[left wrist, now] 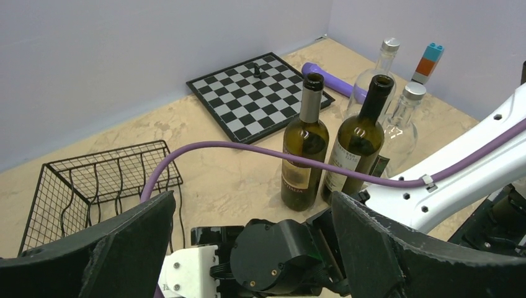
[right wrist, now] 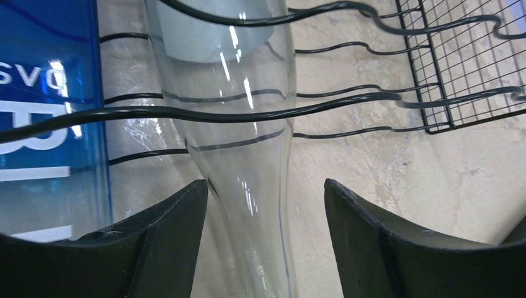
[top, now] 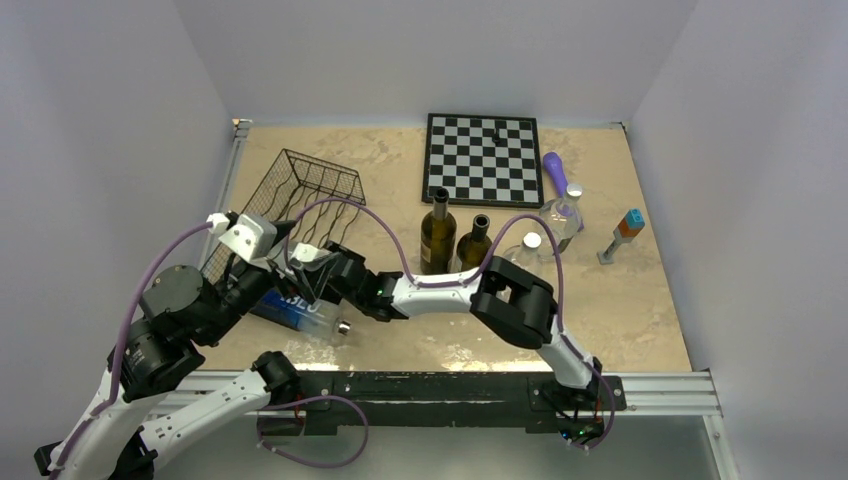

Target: Put the wine bottle on the wine rack

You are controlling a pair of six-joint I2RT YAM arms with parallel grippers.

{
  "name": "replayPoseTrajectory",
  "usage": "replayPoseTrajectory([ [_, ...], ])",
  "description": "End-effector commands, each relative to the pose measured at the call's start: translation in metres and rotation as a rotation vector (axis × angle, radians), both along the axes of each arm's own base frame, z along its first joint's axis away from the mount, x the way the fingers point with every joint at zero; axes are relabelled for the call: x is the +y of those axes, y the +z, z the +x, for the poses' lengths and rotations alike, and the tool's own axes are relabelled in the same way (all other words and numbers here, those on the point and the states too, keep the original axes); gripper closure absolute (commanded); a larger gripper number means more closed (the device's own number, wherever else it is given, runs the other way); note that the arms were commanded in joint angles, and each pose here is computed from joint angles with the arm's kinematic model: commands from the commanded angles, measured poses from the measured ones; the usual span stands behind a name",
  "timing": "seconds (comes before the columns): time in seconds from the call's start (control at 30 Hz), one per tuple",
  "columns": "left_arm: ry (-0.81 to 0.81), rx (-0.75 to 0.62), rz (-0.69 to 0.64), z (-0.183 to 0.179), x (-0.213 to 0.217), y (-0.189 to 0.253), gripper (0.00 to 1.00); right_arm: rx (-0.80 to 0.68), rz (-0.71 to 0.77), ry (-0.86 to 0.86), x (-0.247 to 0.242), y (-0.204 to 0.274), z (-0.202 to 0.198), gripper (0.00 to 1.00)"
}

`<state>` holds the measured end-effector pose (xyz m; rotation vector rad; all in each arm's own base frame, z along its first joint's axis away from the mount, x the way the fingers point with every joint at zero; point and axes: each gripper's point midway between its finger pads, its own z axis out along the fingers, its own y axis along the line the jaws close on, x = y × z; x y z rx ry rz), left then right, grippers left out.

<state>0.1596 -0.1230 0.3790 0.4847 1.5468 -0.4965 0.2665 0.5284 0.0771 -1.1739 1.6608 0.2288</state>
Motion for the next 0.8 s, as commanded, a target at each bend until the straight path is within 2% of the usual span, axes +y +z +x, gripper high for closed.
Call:
replayPoseTrajectory([
  [0.0, 0.018, -0.014, -0.028, 0.002, 0.002, 0.005, 0.01, -0.070, 0.175, -0.003, 0.008, 0.075, -0.003, 0.28],
  [0.17, 0.023, -0.026, -0.040, 0.002, 0.004, 0.005, 0.01, -0.067, 0.158, -0.018, -0.009, 0.082, -0.011, 0.27],
  [0.3, 0.029, -0.047, -0.059, 0.000, 0.007, 0.010, 0.01, -0.058, 0.170, -0.022, -0.023, 0.105, -0.023, 0.25],
  [0.47, 0.019, -0.118, -0.124, -0.011, 0.018, 0.037, 0.01, -0.013, 0.170, -0.041, -0.041, 0.141, -0.035, 0.23],
  [0.6, -0.096, -0.207, -0.146, -0.037, 0.018, 0.071, 0.01, -0.001, 0.126, -0.047, -0.050, 0.158, -0.036, 0.22],
  [0.77, -0.183, -0.233, -0.136, -0.053, 0.013, 0.093, 0.01, -0.025, 0.115, -0.078, -0.067, 0.195, -0.025, 0.22],
])
